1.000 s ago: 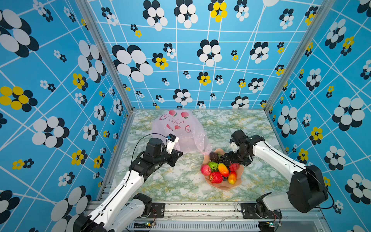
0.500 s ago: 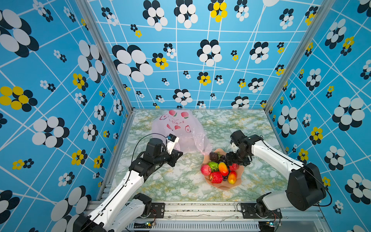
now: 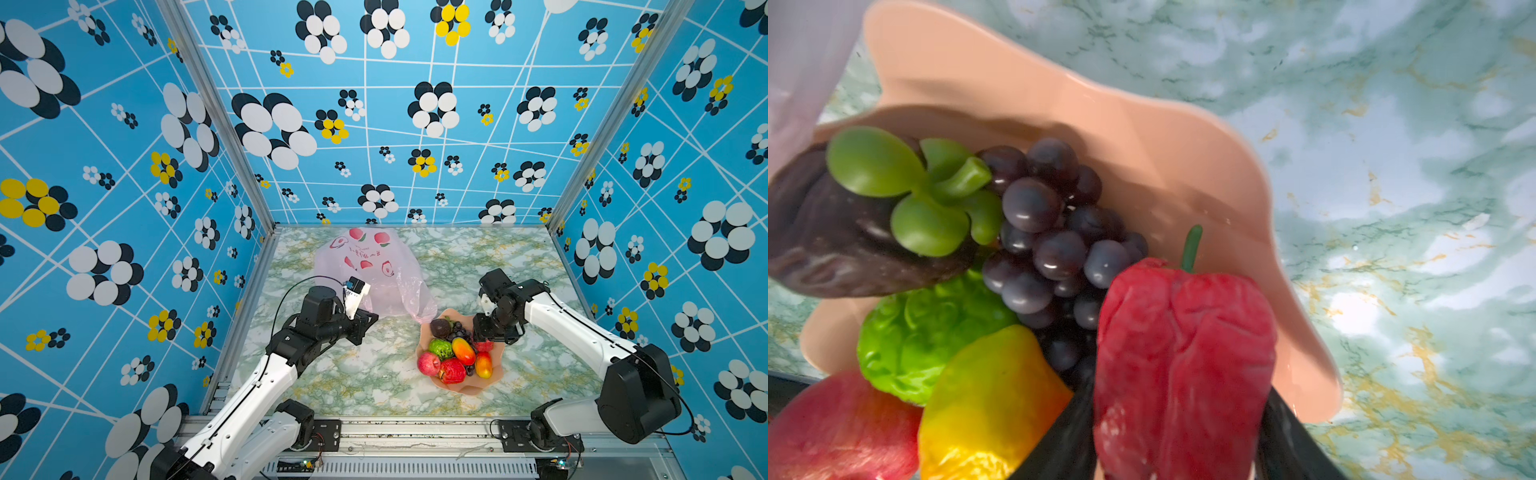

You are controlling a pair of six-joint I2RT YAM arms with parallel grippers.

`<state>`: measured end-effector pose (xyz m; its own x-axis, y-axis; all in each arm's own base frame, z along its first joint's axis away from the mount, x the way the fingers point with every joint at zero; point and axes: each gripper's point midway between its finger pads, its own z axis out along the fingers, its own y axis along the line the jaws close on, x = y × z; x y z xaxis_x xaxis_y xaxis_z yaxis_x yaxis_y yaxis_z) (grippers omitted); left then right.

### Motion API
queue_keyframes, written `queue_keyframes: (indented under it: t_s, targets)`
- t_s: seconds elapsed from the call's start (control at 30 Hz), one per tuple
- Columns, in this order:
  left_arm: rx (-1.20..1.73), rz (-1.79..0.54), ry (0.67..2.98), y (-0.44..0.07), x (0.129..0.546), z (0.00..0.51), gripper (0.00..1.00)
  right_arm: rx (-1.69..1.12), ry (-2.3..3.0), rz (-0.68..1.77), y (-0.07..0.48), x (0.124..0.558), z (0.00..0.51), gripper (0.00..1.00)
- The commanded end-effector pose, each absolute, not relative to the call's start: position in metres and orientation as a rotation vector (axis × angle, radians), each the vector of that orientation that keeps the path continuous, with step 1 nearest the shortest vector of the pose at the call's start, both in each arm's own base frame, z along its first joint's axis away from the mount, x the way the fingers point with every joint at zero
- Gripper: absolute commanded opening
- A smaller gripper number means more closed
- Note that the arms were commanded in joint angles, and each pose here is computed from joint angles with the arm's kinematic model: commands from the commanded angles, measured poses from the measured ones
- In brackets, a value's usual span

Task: Place the fruits into the plastic bag
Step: 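Close the right gripper on the red pepper in the dish, then lift the red pepper and carry it into the bag's opening with the right gripper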

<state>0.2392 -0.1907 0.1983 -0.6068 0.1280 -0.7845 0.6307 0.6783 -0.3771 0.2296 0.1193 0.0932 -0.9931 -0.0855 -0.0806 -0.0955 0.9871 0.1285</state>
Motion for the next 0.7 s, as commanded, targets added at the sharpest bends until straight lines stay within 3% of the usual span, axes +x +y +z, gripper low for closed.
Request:
queue_keyframes:
  t_s: [0.0,0.47,0.67]
  targets:
    - [0.608,-0.833,2.122,-0.191,0.235,0.198,0.00,-0.114,3.041,0.275,0.125,0.228,0.103,0.54]
    - [0.610,-0.834,2.104,-0.191,0.234,0.202,0.00,-0.099,2.953,0.235,0.112,0.223,0.142,0.54]
    - [0.619,-0.839,2.075,-0.192,0.232,0.207,0.00,-0.057,2.807,0.415,0.131,0.238,0.189,0.52]
